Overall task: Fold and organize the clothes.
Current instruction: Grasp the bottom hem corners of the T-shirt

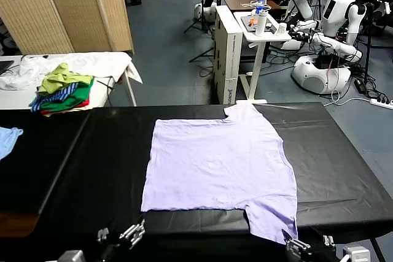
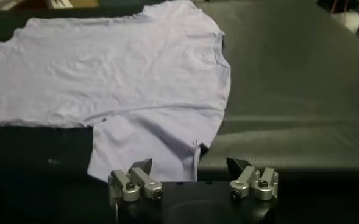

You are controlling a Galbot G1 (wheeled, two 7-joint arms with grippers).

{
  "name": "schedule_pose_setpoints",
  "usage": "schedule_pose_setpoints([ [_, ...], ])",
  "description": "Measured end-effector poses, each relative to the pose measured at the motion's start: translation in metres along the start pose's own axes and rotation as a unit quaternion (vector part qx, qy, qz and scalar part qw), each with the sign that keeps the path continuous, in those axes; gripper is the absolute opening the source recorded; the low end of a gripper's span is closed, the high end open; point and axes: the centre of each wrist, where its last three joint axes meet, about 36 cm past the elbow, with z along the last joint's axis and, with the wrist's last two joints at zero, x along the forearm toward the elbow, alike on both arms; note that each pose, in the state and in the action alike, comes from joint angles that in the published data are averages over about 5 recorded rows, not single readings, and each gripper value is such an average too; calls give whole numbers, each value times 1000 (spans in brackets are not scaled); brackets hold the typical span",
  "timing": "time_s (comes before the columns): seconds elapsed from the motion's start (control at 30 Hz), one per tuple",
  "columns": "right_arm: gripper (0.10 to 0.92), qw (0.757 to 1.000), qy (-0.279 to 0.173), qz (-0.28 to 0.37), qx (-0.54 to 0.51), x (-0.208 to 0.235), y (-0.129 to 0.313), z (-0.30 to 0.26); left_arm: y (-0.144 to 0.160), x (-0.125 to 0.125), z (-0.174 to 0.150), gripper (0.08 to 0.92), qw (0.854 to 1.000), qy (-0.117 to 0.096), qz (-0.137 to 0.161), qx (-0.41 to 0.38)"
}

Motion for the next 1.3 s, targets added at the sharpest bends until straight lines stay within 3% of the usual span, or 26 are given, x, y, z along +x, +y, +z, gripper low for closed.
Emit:
schedule_pose_setpoints([
  [0.47, 899, 1000, 3, -4, -8, -15, 7, 10, 6, -33, 19, 907, 1000, -2, -14, 15],
  [0.57, 828, 1000, 6, -4, -9, -16, 7, 12, 7, -38, 24, 907, 1000, -1, -16, 16],
  [0.7, 671, 1000, 7, -5, -9, -15, 7, 13, 8, -43, 26, 891, 1000, -1, -17, 17],
  [0.8, 525, 1000, 6, -5, -8, -14, 7, 12, 8, -44, 27, 787, 1000, -1, -18, 17],
  [0.93, 340, 1000, 2, -5, -5, -11, 7, 9, 8, -44, 28, 537, 1000, 1, -18, 18],
  [1.13, 249, 1000, -3, -4, -2, -6, 8, 5, 7, -42, 29, 211, 1000, 4, -18, 18],
  [1.3, 158, 1000, -4, 0, 1, 1, 9, 2, 5, -36, 27, 146, 1000, 5, -16, 18],
])
